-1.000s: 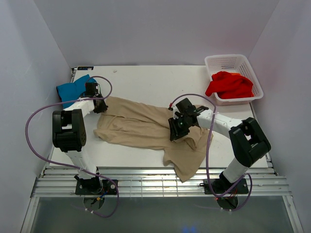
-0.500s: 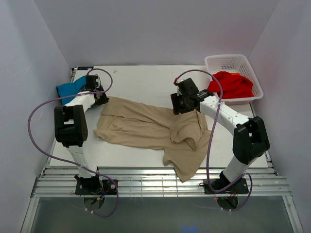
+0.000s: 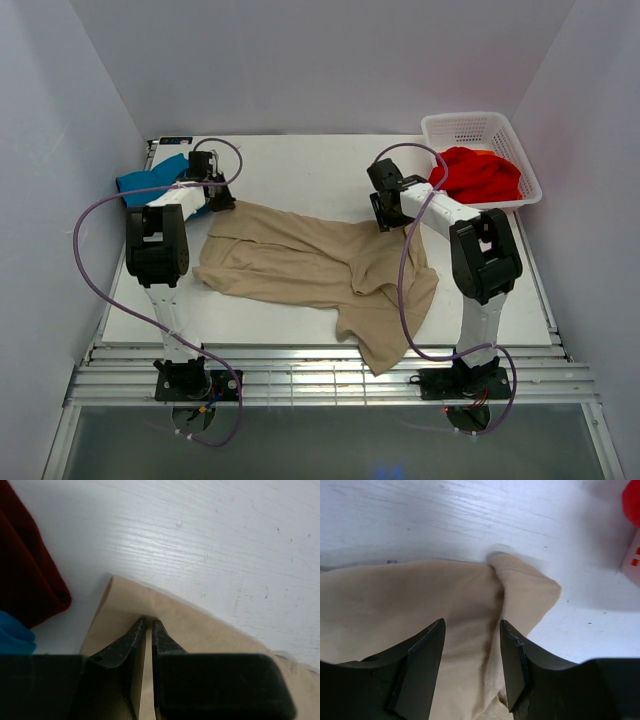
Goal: Fold and stack the t-shirts
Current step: Fold the tshirt
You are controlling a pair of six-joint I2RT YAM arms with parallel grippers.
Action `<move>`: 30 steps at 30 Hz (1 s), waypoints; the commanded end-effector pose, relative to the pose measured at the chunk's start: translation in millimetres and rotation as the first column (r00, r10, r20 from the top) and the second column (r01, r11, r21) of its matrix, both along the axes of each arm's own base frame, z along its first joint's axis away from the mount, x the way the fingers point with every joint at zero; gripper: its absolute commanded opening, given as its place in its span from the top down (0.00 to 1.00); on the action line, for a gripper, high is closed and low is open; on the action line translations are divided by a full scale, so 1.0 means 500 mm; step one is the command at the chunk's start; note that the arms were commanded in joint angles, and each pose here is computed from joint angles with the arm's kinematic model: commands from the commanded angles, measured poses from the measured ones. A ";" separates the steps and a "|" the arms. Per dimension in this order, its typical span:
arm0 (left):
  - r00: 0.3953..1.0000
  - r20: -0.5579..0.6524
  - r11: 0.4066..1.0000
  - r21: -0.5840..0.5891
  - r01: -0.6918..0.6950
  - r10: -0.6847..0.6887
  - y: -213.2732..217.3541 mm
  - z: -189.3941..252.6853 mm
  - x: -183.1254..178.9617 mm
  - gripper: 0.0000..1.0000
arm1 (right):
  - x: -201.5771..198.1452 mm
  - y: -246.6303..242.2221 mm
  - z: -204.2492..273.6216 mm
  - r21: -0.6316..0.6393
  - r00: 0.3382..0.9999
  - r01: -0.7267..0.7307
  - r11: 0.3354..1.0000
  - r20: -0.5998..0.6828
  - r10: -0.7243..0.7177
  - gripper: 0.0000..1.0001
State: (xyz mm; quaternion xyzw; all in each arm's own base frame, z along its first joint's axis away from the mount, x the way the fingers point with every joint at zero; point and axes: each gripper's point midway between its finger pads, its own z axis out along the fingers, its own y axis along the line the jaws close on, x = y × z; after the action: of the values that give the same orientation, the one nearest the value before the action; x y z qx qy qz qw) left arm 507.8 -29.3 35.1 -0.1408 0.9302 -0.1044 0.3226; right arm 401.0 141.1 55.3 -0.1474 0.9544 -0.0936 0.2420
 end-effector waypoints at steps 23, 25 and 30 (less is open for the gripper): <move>0.998 -0.026 0.998 0.018 0.053 -0.053 -0.029 -0.047 -0.003 0.82 | 0.081 -0.066 -0.006 -0.060 0.999 0.035 0.998 0.042 -0.032 0.84; 0.998 -0.045 0.998 0.018 0.053 -0.052 -0.028 -0.065 -0.008 0.85 | 0.083 -0.077 -0.001 -0.080 0.998 0.050 0.996 0.053 -0.046 0.91; 0.993 -0.120 0.999 0.026 0.026 -0.023 -0.021 -0.126 -0.035 0.96 | 0.091 -0.108 0.020 -0.072 0.991 0.112 0.991 0.085 -0.105 0.92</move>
State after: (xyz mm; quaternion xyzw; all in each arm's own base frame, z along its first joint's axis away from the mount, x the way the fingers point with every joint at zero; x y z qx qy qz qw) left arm 517.4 -47.2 23.2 -0.1186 0.9284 -0.1149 0.3328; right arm 426.5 98.8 41.2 -0.1358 0.9540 -0.1373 0.2293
